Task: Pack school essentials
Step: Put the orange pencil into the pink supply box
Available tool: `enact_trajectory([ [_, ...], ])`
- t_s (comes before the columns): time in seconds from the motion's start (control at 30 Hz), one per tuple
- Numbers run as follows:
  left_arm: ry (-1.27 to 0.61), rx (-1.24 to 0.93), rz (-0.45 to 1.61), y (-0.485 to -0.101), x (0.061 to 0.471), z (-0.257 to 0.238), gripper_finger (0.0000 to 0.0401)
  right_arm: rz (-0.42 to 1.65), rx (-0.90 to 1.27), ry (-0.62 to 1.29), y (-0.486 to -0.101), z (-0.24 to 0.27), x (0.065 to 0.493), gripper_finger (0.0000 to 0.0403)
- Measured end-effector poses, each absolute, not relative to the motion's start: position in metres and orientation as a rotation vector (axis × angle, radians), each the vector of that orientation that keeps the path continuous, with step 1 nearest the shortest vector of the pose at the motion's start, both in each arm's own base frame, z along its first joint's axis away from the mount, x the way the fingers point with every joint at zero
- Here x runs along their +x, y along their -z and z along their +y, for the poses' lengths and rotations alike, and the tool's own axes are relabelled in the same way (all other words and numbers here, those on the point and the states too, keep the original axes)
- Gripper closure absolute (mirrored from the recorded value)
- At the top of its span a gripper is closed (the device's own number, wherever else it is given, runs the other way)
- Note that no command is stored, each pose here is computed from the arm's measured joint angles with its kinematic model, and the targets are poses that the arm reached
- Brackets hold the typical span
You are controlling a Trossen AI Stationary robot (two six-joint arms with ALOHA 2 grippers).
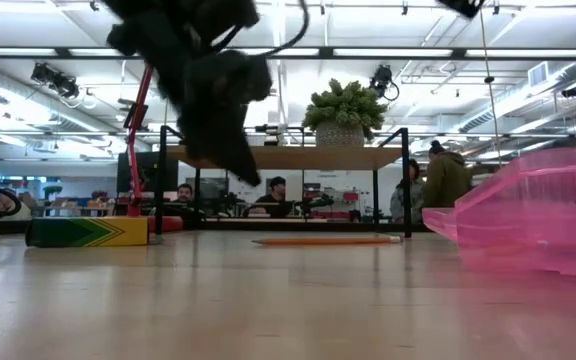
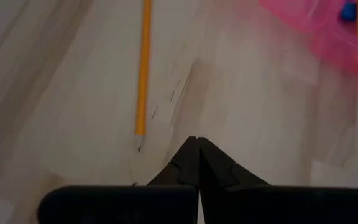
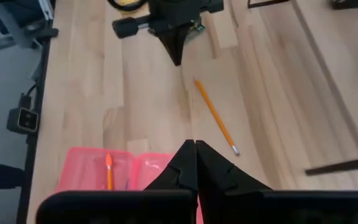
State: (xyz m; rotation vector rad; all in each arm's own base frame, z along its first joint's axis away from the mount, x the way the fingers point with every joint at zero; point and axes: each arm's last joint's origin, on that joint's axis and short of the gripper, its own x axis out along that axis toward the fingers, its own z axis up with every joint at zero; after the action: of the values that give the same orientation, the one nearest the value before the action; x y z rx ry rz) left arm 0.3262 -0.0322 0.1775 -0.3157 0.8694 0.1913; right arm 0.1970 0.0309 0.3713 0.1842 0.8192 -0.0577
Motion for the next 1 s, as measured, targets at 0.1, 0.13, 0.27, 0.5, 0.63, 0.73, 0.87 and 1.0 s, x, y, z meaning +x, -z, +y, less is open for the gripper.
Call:
enact_trajectory([
  [0.1, -0.228, -0.357, 0.862, -0.162, 0.317, -0.031, 0.0401, 0.824, 0.228, 0.068, -0.35, 0.02, 0.207, 0.0399],
  [0.13, -0.239, -0.36, 0.86, -0.158, 0.315, -0.03, 0.0401, 0.826, 0.24, 0.077, -0.343, 0.017, 0.209, 0.0399],
  [0.27, -0.296, -0.351, 0.8, -0.151, 0.311, -0.028, 0.0401, 0.831, 0.28, 0.12, -0.321, 0.008, 0.215, 0.04],
  [0.5, -0.271, -0.271, 0.732, -0.153, 0.319, -0.023, 0.0401, 0.881, 0.3, 0.135, -0.298, -0.001, 0.214, 0.0398],
  [0.63, -0.366, -0.393, 0.762, -0.144, 0.318, -0.011, 0.0401, 0.917, 0.335, 0.125, -0.283, -0.01, 0.213, 0.0398],
  [0.73, -0.45, -0.562, 0.727, -0.143, 0.319, -0.004, 0.0401, 0.934, 0.337, 0.098, -0.278, -0.015, 0.212, 0.0397],
  [0.87, -0.469, -0.627, 0.719, -0.142, 0.319, -0.004, 0.0401, 0.93, 0.311, 0.071, -0.276, -0.021, 0.211, 0.0397],
  [1.0, -0.368, -0.559, 0.76, -0.142, 0.319, -0.009, 0.0401, 0.903, 0.245, 0.008, -0.277, -0.029, 0.213, 0.0396],
])
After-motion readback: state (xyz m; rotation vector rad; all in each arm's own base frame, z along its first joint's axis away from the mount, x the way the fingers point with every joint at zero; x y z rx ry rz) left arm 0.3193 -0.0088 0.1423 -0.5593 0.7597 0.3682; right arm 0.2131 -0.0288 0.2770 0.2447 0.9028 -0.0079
